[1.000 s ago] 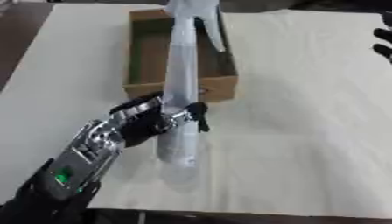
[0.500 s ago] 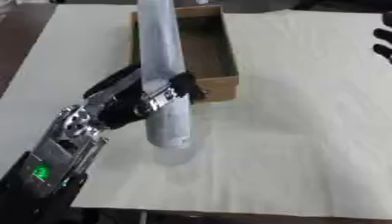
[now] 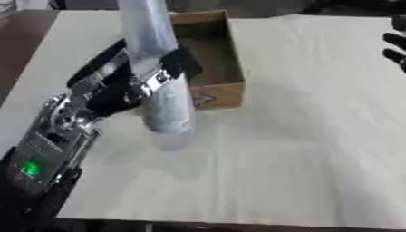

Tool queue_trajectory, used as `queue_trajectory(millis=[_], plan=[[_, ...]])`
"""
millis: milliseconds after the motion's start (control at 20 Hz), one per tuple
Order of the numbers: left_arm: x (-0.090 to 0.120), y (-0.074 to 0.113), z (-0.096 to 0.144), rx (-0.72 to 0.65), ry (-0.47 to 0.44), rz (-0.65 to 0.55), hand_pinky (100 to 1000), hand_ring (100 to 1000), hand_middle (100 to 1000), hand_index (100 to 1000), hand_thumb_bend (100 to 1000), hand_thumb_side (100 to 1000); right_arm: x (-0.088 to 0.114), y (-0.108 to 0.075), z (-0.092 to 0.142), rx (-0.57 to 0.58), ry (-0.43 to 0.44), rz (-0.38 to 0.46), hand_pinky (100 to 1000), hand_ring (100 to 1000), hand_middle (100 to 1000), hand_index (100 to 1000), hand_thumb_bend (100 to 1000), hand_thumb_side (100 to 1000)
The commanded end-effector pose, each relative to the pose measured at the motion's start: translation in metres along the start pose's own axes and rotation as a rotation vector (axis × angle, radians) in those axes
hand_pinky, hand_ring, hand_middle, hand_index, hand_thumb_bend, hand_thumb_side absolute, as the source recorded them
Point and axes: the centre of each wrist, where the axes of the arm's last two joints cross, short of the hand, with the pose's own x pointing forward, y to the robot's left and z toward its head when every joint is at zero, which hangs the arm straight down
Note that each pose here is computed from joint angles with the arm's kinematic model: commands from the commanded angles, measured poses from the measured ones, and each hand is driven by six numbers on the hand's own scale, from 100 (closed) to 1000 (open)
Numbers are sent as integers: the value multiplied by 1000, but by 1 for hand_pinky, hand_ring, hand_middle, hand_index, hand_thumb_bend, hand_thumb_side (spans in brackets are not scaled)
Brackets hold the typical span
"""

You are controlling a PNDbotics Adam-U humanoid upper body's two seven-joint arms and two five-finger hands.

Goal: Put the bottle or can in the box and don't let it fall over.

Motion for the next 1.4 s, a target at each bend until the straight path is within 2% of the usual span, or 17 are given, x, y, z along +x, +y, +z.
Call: queue_trajectory(millis=[50,250,550,700,950,1200,1400], plan=[[15,18,-2,64,-33,-83,1000,708,448,143,100,672,9,-2,-1,-1,-21,17,1000,1000,1000,837,100,585],[15,34,-9,140,-35,-135,1000,711,454,148,100,672,9,-2,-1,-1,-19,16,1000,1000,1000,836,100,586],[-2,55,-21,257,18,-215,1000,722,466,154,100,672,9,-1,-1,0,-15,14,1000,1000,1000,836,100,587],[-16,65,-24,317,65,-262,1000,736,491,167,100,672,9,0,-1,1,-15,13,1000,1000,1000,836,100,587],[-43,81,-30,417,164,-335,1000,743,592,197,100,646,9,1,-2,7,-16,11,1000,1000,1000,836,100,587],[-73,90,-39,501,273,-376,1000,752,611,205,100,617,8,3,-3,17,-18,7,1000,1000,1000,837,100,587],[-94,91,-45,542,335,-363,1000,756,628,213,100,637,8,4,-4,25,-21,4,1000,1000,1000,837,100,587]])
